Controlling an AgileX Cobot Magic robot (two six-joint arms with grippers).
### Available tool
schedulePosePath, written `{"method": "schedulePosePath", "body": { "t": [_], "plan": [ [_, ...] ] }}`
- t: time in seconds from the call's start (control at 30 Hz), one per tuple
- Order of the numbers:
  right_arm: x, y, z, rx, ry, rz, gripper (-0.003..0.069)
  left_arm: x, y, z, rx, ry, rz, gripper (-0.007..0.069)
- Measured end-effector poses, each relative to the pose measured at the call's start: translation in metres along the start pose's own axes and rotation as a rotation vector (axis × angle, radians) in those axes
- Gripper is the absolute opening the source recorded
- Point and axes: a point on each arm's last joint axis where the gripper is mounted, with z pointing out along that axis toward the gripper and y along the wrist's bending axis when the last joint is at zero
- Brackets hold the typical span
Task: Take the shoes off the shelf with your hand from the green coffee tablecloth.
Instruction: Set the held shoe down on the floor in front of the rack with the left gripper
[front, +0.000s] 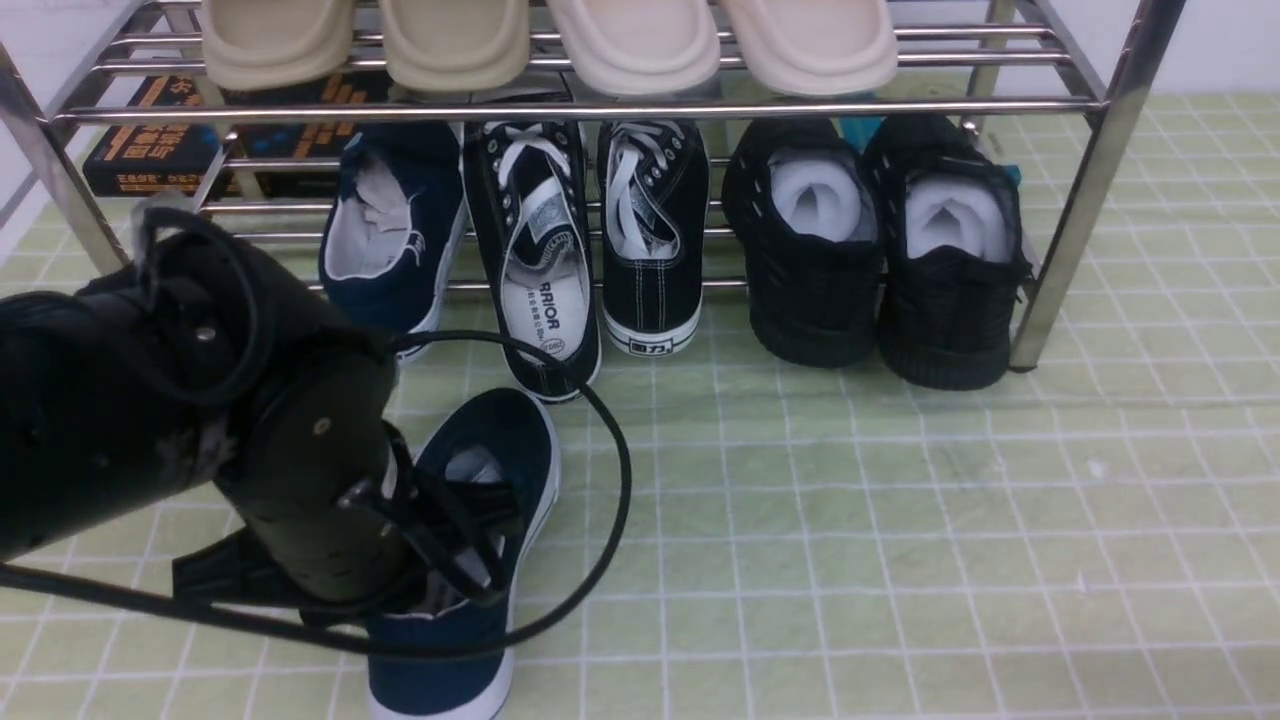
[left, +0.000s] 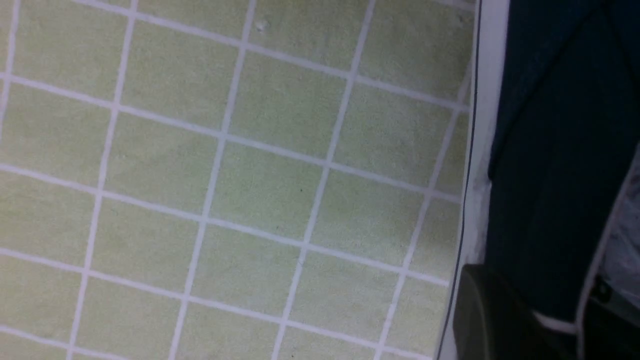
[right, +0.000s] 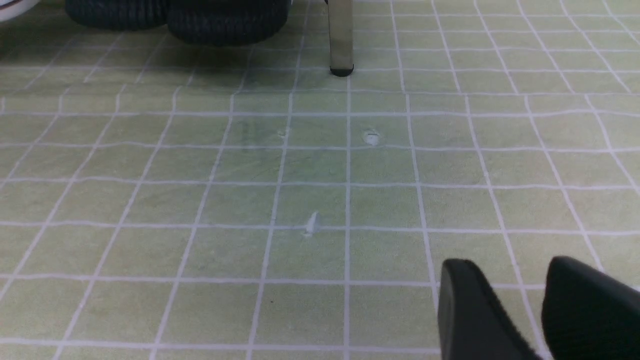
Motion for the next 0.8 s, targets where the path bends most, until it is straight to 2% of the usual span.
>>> {"method": "schedulePosePath", "body": {
  "t": [0.3, 0.4, 0.6, 0.8],
  "plan": [
    [0.000, 0.000, 0.000, 0.000, 0.000, 0.000, 0.0243, 0.003, 0.018, -0.034, 0.019, -0.058, -0.013, 0.0041],
    [0.000, 0.000, 0.000, 0.000, 0.000, 0.000, 0.0243, 0.006, 0.026, -0.042, -0.020, -0.060, -0.014, 0.0041],
    [0.000, 0.000, 0.000, 0.000, 0.000, 0.000, 0.0243, 0.006, 0.035, -0.038, -0.097, -0.079, -0.040, 0.0041],
    [0.000, 0.000, 0.000, 0.000, 0.000, 0.000, 0.0243, 0.012, 0.037, -0.023, -0.081, -0.098, -0.058, 0.0041]
  ]
}}
